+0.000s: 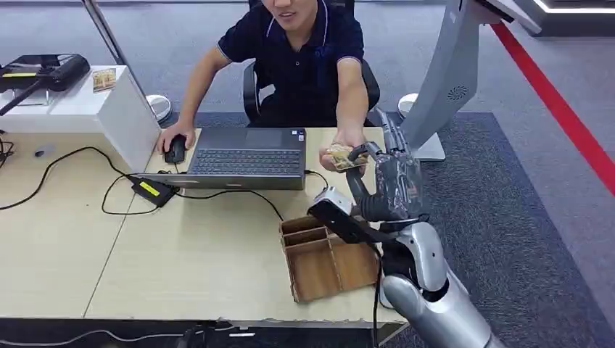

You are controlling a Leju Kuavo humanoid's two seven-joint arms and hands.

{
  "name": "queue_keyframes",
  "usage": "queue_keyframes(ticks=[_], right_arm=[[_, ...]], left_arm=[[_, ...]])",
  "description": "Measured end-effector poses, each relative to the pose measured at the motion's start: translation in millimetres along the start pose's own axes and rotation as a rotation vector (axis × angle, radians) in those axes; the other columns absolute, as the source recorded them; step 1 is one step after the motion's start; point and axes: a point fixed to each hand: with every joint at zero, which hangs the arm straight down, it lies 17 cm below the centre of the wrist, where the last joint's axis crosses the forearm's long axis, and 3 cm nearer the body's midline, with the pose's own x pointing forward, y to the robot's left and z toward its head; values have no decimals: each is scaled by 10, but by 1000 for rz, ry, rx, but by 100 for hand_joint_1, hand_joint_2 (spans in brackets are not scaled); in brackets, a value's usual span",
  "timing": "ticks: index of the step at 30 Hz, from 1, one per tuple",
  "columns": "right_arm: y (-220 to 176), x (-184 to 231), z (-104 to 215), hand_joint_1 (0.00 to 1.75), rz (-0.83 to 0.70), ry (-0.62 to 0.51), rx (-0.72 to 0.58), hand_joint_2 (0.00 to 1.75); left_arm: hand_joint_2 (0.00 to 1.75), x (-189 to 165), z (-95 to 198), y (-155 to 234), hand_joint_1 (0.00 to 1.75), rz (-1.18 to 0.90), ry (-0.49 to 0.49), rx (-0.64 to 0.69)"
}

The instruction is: Pass the card to the sensor for recognition and then transmit it.

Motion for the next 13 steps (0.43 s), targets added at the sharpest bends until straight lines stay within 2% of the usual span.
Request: queue_keyframes(ticks=[8,9,10,11,13], right_arm=[[205,34,21,175,-17,7,42,175],[225,34,25,143,-17,9,46,175],[245,28,31,10,-16,10,51,175],[256,27,35,0,-16,11,53,175],[274,33,39,0,-14,11,54,175]], left_arm=[[0,26,6,1,0,4,-9,3],[0,27,7,-1,0,4,-10,4],[0,27,7,1,0,3,-11,5],[0,29,7,1,0,3,-11,5],[0,28,7,1,0,3,-12,6]])
